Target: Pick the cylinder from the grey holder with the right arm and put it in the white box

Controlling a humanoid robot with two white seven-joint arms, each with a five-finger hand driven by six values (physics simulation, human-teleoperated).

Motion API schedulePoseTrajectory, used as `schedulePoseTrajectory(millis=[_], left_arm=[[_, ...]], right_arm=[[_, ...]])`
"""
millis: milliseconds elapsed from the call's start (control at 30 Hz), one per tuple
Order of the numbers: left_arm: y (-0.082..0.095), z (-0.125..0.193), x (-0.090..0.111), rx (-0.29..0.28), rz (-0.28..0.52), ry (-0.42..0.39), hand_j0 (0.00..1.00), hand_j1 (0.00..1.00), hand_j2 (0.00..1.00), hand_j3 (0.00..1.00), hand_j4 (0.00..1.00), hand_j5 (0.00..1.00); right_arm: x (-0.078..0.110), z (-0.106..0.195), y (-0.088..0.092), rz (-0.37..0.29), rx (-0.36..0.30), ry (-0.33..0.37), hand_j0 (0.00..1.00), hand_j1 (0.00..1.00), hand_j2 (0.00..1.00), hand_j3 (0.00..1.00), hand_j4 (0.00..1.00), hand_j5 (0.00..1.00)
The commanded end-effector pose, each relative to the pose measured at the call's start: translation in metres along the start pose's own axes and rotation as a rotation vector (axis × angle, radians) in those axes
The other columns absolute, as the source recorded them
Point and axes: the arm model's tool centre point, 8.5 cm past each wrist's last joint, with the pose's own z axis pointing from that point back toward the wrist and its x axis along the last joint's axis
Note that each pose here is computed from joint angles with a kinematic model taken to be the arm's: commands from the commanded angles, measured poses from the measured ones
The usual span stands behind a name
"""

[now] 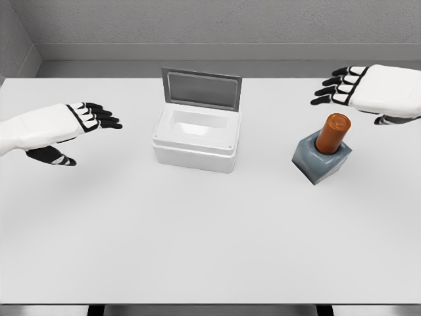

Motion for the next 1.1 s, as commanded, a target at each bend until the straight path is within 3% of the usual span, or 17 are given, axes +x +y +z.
schedulePoseTrajectory(millis=[0, 233, 400, 567, 833, 1067], left_arm=[[0.000, 0.001, -0.001, 0.003, 0.005, 0.003, 1.00, 1.00, 1.00, 1.00, 1.00, 1.00], [0.000, 0.000, 0.000, 0.000, 0.005, 0.000, 1.00, 1.00, 1.00, 1.00, 1.00, 1.00], [-0.006, -0.002, 0.002, -0.012, 0.012, -0.006, 1.00, 1.00, 1.00, 1.00, 1.00, 1.00], [-0.014, -0.005, 0.002, -0.023, 0.027, -0.009, 1.00, 1.00, 1.00, 1.00, 1.00, 1.00], [-0.018, -0.003, -0.003, -0.030, 0.037, 0.006, 1.00, 1.00, 1.00, 1.00, 1.00, 1.00], [-0.020, -0.005, -0.002, -0.036, 0.041, 0.002, 1.00, 1.00, 1.00, 1.00, 1.00, 1.00]], right_arm=[[0.000, 0.000, -0.002, 0.000, -0.004, 0.000, 1.00, 1.00, 1.00, 1.00, 1.00, 1.00], [-0.006, 0.015, -0.003, -0.009, 0.015, 0.017, 1.00, 1.00, 1.00, 1.00, 1.00, 1.00], [-0.001, 0.008, 0.003, -0.019, 0.030, -0.008, 1.00, 1.00, 1.00, 1.00, 1.00, 1.00], [0.014, -0.010, 0.027, -0.056, 0.095, -0.075, 1.00, 1.00, 1.00, 1.00, 1.00, 1.00], [0.012, -0.024, 0.023, -0.068, 0.055, -0.083, 1.00, 1.00, 1.00, 1.00, 1.00, 1.00], [0.000, -0.033, 0.035, -0.113, 0.065, -0.059, 1.00, 1.00, 1.00, 1.00, 1.00, 1.00]])
